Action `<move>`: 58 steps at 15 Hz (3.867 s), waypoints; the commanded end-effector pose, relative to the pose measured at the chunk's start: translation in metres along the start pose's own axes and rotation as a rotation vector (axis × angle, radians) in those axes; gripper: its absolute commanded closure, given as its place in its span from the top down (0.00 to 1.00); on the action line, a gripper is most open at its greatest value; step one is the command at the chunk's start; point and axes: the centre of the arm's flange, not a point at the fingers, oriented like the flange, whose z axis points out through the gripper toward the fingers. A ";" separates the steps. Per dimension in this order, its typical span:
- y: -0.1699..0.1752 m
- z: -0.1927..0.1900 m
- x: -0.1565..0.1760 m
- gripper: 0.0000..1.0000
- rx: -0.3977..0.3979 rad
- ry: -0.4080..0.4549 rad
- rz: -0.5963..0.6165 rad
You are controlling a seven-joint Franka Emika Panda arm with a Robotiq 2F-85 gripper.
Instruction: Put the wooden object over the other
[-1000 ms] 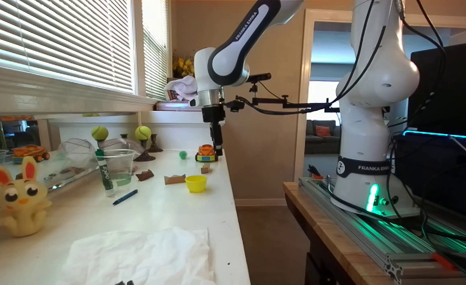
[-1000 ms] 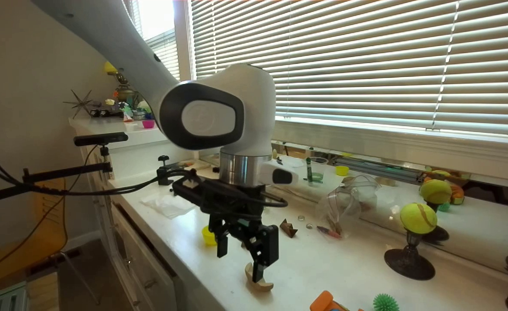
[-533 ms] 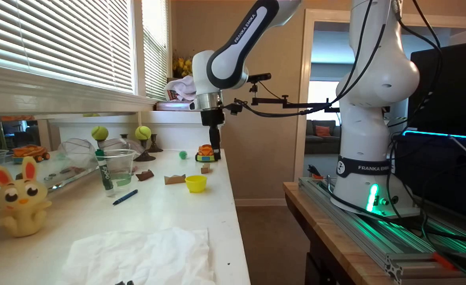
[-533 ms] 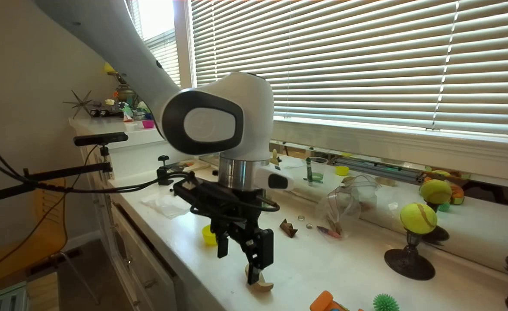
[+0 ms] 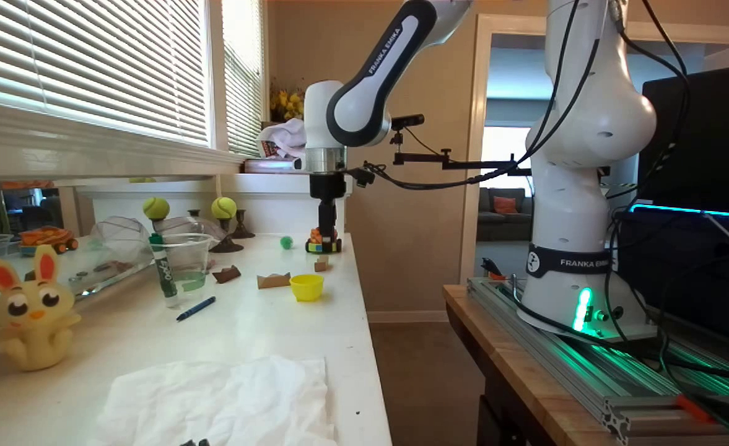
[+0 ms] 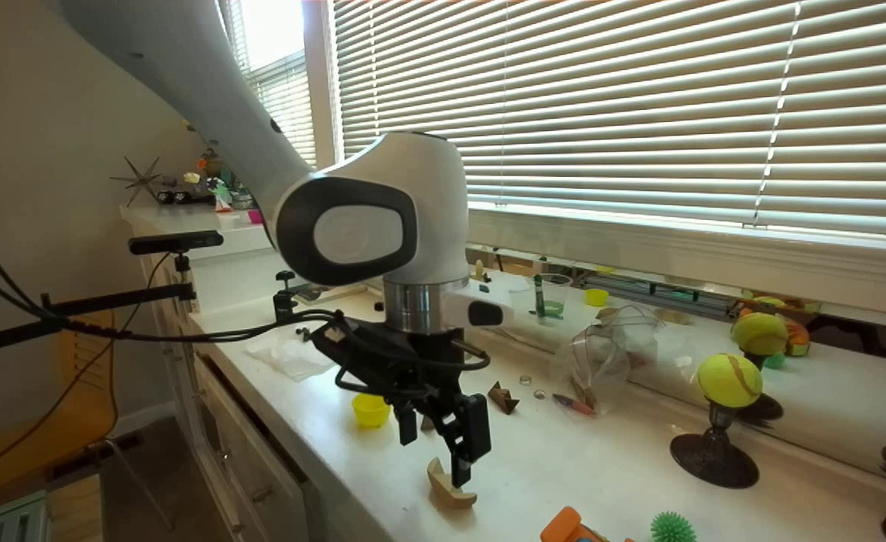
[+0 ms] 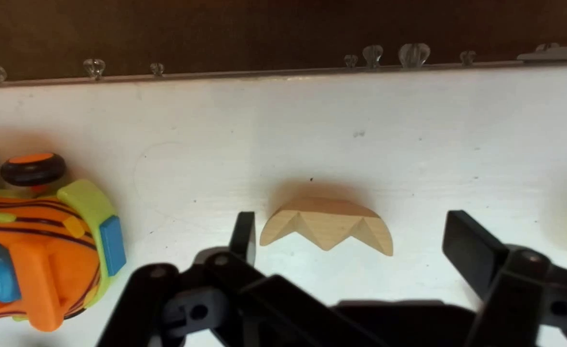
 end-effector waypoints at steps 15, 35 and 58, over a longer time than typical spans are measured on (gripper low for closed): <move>0.011 0.034 -0.005 1.00 0.037 0.091 0.104; 0.013 0.048 0.002 0.56 0.022 0.140 0.103; -0.098 -0.029 0.064 0.56 -0.039 0.167 -0.337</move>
